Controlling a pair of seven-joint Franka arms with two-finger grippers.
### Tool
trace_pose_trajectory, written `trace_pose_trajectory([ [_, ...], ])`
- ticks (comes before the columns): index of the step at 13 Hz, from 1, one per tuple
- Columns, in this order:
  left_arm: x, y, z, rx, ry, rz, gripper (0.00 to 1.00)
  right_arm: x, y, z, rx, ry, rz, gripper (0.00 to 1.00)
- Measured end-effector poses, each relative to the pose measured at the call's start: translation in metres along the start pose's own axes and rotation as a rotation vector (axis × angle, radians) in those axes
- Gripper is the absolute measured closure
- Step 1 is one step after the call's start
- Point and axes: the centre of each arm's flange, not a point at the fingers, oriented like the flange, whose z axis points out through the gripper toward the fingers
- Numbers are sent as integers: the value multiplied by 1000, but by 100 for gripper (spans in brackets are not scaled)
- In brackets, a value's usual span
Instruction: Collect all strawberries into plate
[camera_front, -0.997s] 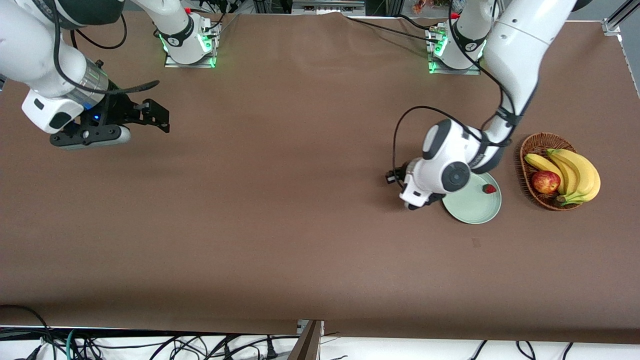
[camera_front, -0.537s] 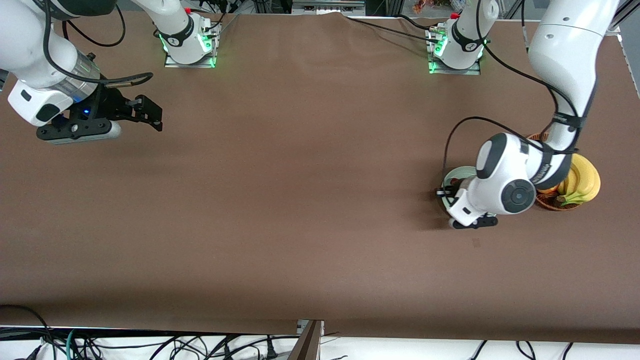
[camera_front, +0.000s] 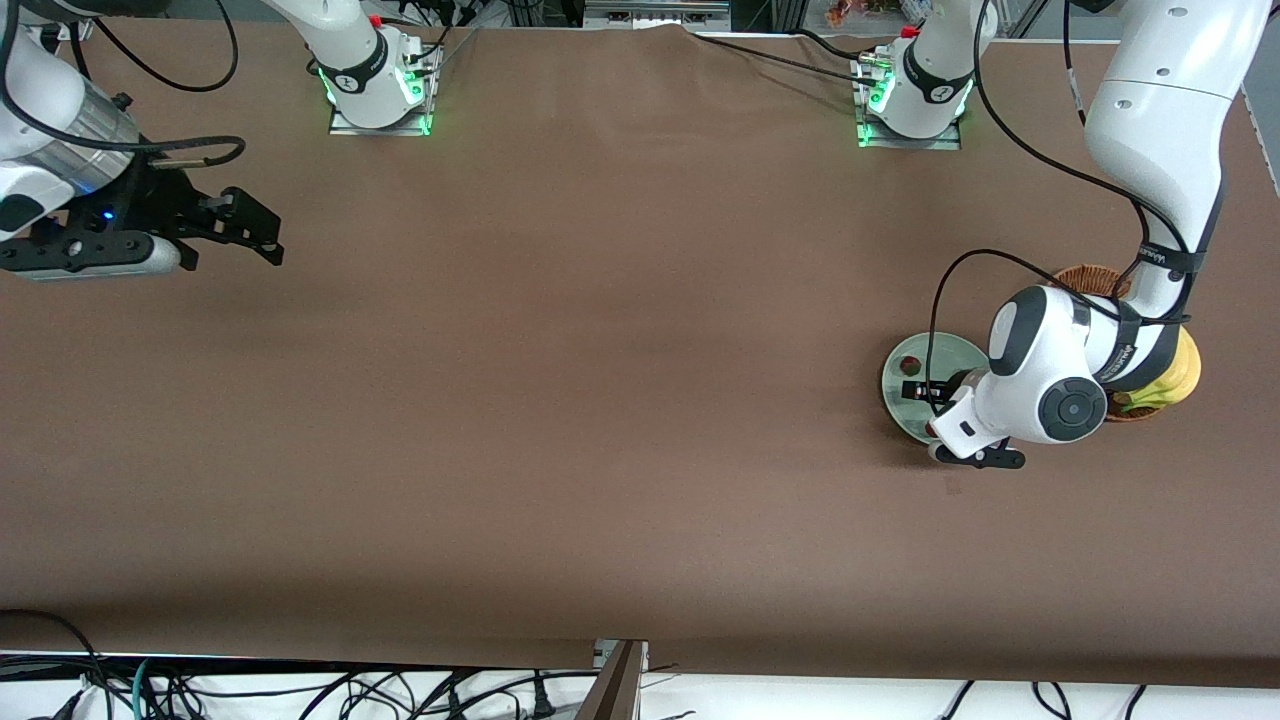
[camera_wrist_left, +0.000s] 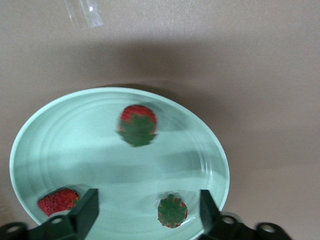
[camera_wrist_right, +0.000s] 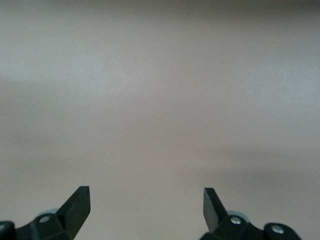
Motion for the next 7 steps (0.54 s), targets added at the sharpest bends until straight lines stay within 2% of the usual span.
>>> trace_pose_trajectory([
  [1, 1, 0, -4, -1, 8, 0, 0, 0, 3, -2, -1, 3, 5, 0],
  [3, 5, -1, -28, 1, 34, -4, 0, 1, 13, -2, -5, -4, 21, 0],
  [7, -13, -17, -154, 32, 88, -43, 0, 5, 31, 3, -9, -14, 48, 0],
])
